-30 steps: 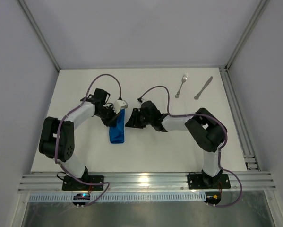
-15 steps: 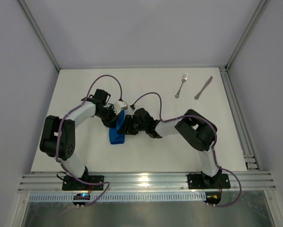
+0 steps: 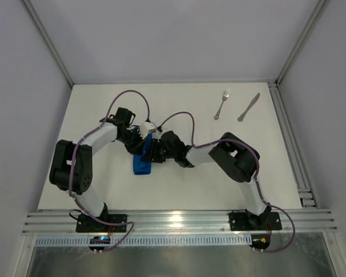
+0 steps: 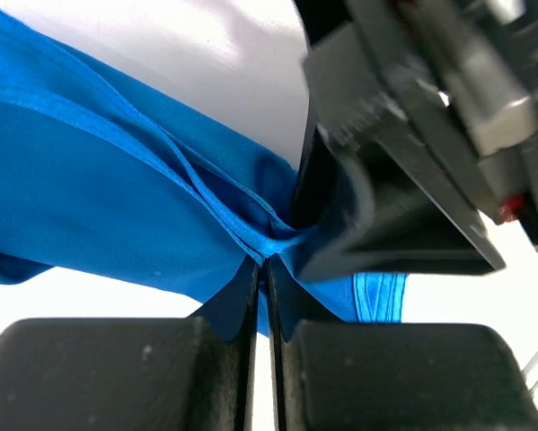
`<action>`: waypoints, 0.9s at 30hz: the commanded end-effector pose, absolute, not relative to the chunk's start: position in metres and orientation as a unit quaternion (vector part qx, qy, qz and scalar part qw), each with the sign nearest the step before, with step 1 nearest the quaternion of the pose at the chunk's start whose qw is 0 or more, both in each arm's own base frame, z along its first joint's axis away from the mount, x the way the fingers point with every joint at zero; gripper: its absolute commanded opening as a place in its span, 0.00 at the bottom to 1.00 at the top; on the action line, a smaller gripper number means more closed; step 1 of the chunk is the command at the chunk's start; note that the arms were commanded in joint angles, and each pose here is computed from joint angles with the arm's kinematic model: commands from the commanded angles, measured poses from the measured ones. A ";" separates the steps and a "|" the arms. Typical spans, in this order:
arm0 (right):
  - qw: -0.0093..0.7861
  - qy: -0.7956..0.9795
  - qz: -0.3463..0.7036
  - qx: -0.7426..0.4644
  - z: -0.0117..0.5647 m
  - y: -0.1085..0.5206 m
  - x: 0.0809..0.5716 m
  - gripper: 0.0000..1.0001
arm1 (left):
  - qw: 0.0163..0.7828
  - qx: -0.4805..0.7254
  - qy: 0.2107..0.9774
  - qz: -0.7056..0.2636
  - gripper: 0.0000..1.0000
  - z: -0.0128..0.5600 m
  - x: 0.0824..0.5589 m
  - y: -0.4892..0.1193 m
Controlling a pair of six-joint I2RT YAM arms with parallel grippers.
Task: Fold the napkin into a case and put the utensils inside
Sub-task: Stuff the top corner of the smaller-rectangle-folded napkin into the folded napkin.
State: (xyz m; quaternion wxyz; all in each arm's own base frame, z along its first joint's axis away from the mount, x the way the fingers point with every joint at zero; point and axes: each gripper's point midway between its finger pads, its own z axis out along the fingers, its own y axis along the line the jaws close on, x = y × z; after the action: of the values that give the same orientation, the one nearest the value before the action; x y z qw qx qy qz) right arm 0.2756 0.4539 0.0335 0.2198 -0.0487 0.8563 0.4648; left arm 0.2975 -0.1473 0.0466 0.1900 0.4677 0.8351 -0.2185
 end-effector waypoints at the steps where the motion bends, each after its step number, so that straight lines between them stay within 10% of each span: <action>1: 0.235 0.848 0.472 -0.052 0.030 0.463 0.282 0.31 | 0.196 0.463 0.830 -0.243 0.04 0.054 0.301 -0.157; 7: 0.258 0.830 0.491 -0.062 0.038 0.465 0.285 0.05 | 0.196 0.465 0.829 -0.241 0.29 0.055 0.301 -0.155; 12: 0.279 0.811 0.510 -0.070 0.051 0.469 0.288 0.04 | 0.197 0.459 0.828 -0.254 0.52 0.074 0.295 -0.149; 27: 0.344 0.762 0.544 -0.072 0.090 0.479 0.299 0.04 | 0.192 0.458 0.847 -0.191 0.79 0.046 0.280 -0.124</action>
State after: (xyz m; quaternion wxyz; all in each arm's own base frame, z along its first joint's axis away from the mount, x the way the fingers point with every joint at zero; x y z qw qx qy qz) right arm 0.2887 0.4676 0.0543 0.2893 -0.0652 0.8023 0.5181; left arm 0.2723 -0.1197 0.0509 0.1773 0.4525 0.8525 -0.1925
